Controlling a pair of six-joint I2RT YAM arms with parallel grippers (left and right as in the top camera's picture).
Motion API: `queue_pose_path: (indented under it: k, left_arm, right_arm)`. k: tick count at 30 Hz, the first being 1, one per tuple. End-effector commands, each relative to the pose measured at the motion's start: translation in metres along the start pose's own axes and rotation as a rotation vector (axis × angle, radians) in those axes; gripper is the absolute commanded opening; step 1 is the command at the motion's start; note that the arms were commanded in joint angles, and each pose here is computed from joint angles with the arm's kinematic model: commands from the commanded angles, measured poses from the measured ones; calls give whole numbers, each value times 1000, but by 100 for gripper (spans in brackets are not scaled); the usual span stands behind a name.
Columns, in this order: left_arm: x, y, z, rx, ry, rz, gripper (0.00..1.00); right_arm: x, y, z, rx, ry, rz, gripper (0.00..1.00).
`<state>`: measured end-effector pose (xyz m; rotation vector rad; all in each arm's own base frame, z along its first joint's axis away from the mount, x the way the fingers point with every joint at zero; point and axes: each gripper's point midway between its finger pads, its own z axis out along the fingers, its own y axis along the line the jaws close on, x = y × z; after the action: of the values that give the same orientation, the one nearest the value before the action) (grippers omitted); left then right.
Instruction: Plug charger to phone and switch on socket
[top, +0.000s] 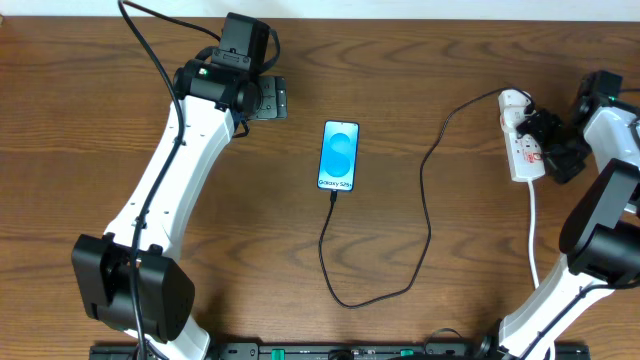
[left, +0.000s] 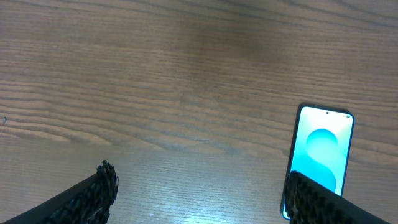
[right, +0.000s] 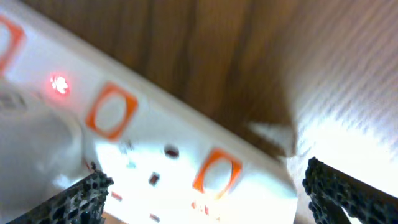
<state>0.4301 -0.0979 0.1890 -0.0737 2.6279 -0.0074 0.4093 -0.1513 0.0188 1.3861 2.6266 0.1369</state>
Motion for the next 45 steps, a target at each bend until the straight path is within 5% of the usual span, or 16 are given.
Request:
queue_pose_path:
  k: [1,14,30,45]
  left_arm:
    - [2,4,4,-24,8,-2,87]
    - [2,4,4,-24,8,-2,87]
    - [2,4,4,-24,8,-2,87]
    - [2,4,4,-24,8,-2,87]
  right_arm:
    - [8,-3,-23,5,-4,-15,99]
    - [43,-23,-120,33,-103,-50,99]
    - [159,-9,-156,-240,-376,-491,93]
    - [201,-20,-187,-379,-453,-568,99]
